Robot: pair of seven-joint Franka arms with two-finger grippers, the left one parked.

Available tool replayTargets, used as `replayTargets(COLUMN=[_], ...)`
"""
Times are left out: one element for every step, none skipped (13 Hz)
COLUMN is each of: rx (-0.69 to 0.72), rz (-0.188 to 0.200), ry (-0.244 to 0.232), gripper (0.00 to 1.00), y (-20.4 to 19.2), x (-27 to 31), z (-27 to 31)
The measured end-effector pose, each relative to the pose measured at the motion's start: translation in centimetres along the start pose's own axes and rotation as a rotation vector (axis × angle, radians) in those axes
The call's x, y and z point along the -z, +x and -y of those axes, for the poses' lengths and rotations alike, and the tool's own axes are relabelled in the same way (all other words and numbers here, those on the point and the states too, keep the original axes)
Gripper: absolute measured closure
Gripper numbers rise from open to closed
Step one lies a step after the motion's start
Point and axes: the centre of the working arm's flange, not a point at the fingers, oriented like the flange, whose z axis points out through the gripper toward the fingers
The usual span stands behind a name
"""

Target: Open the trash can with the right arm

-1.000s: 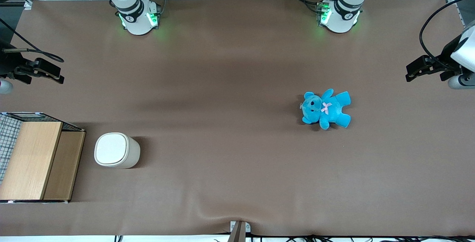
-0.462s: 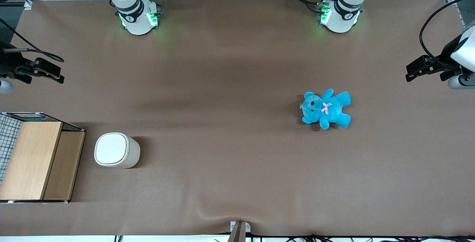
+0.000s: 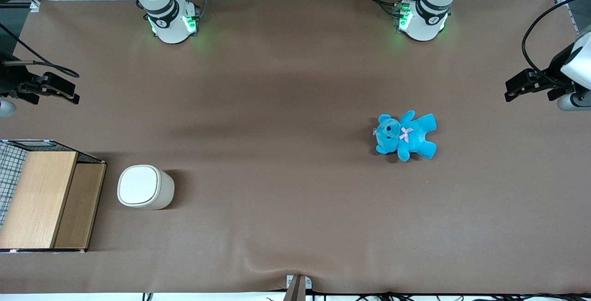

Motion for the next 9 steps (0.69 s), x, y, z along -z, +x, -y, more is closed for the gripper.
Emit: replayTargets(rx=[0.000, -0.001, -0.002, -0.003, -0.005, -0.005, 0.001, 0.008, 0.015], rz=[-0.005, -0.011, -0.015, -0.014, -0.009, 0.001, 0.012, 0.017, 0.014], ry=[0.000, -0.001, -0.002, -0.003, -0.004, -0.005, -0.005, -0.006, -0.006], gripper=[0.00, 0.00, 0.00, 0.00, 0.00, 0.09, 0.19, 0.32, 0.41], y=[0.7, 1.8, 3.0, 4.3, 5.5, 6.6, 7.5, 8.3, 9.0], x=[-0.8, -1.9, -3.4, -5.1, -6.9, -8.6, -10.2, -11.6, -12.6], z=[0.0, 0.0, -0.1, -0.2, -0.2, -0.3, -0.3, -0.3, -0.3])
